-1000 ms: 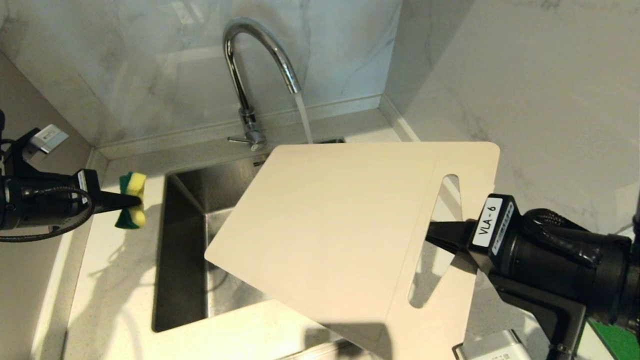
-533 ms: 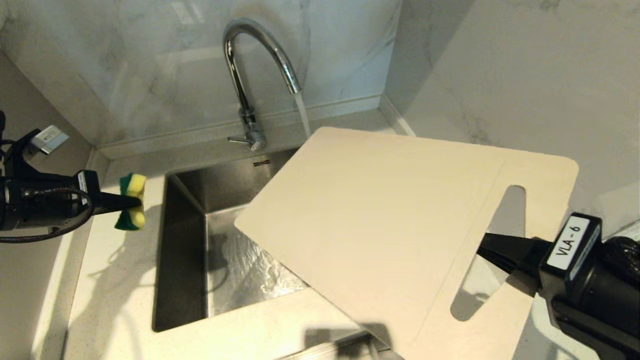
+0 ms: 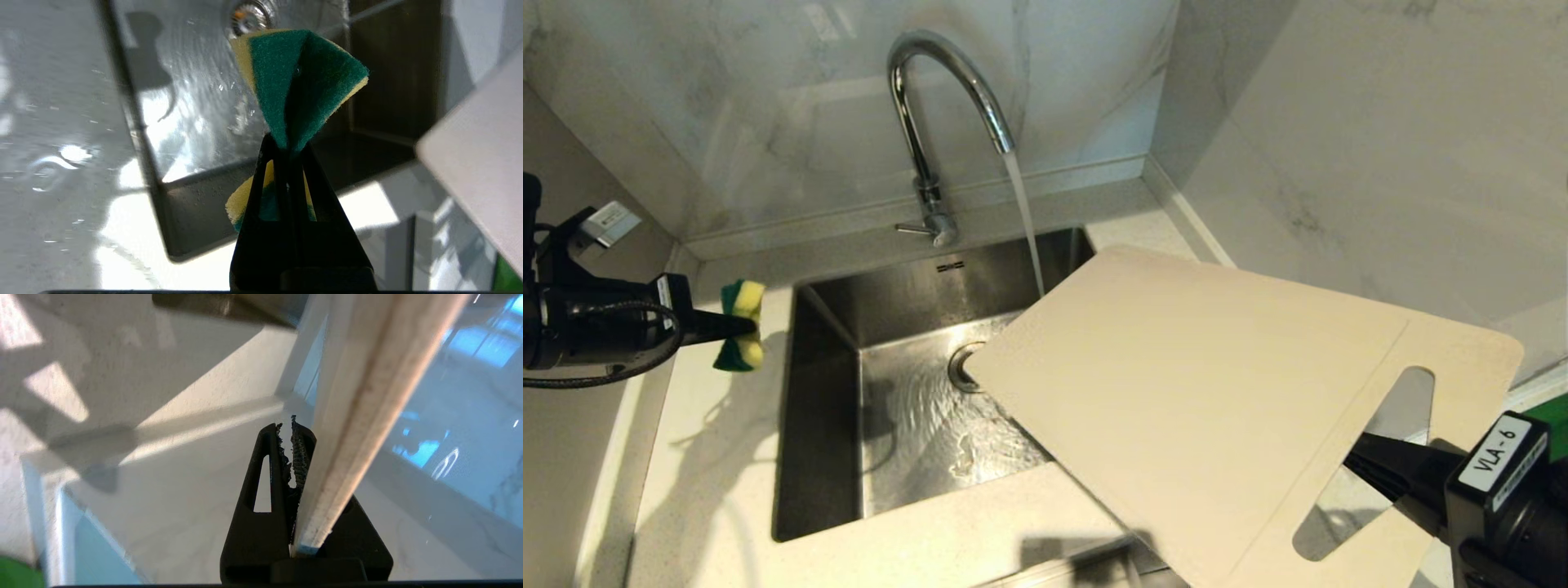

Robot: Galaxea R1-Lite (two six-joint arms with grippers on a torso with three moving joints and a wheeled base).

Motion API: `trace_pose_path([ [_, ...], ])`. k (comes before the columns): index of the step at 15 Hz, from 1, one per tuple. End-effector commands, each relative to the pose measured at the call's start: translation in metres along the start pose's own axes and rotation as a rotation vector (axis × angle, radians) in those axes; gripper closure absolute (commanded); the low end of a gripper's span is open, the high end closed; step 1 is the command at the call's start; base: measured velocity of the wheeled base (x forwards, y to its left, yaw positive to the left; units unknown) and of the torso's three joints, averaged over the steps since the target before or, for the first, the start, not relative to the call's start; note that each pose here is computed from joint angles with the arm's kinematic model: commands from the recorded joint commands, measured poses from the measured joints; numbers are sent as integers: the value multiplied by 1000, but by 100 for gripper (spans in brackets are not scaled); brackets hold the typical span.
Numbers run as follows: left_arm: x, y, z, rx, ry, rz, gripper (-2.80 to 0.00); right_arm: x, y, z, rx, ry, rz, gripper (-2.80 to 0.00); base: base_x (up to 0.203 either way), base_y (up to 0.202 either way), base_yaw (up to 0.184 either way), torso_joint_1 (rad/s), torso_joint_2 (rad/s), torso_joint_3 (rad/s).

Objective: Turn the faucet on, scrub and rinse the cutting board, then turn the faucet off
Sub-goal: Put down the cutting board

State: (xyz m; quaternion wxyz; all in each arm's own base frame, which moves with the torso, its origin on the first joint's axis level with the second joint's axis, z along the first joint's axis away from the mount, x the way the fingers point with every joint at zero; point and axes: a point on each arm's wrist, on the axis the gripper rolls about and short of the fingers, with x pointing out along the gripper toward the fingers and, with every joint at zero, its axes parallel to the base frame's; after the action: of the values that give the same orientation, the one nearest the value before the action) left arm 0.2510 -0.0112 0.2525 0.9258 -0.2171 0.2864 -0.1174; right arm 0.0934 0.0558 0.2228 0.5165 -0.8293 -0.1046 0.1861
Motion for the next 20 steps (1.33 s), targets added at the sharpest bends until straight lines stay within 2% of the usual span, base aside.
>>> trace_pose_path([
  [1,4,1,3,-8,5,8,0,-3,0,-2,-5,45,3,0,0,0,0,0,0,0],
  [5,12,3,1,-14,30,7,0,-3,6,-2,10,116,50,0,0,0,0,0,0,0],
  [9,22,7,-1,-22,56,13,0,-1,19,3,98,175,119,0,0,0,0,0,0,0],
  [13,27,5,0,-20,62,6,0,-1,24,-2,123,241,146,0,0,0,0,0,0,0],
  [17,28,4,0,-19,64,7,0,5,26,-4,139,257,180,0,0,0,0,0,0,0],
  [20,30,1,0,-10,66,-4,0,16,28,-2,225,254,212,0,0,0,0,0,0,0],
])
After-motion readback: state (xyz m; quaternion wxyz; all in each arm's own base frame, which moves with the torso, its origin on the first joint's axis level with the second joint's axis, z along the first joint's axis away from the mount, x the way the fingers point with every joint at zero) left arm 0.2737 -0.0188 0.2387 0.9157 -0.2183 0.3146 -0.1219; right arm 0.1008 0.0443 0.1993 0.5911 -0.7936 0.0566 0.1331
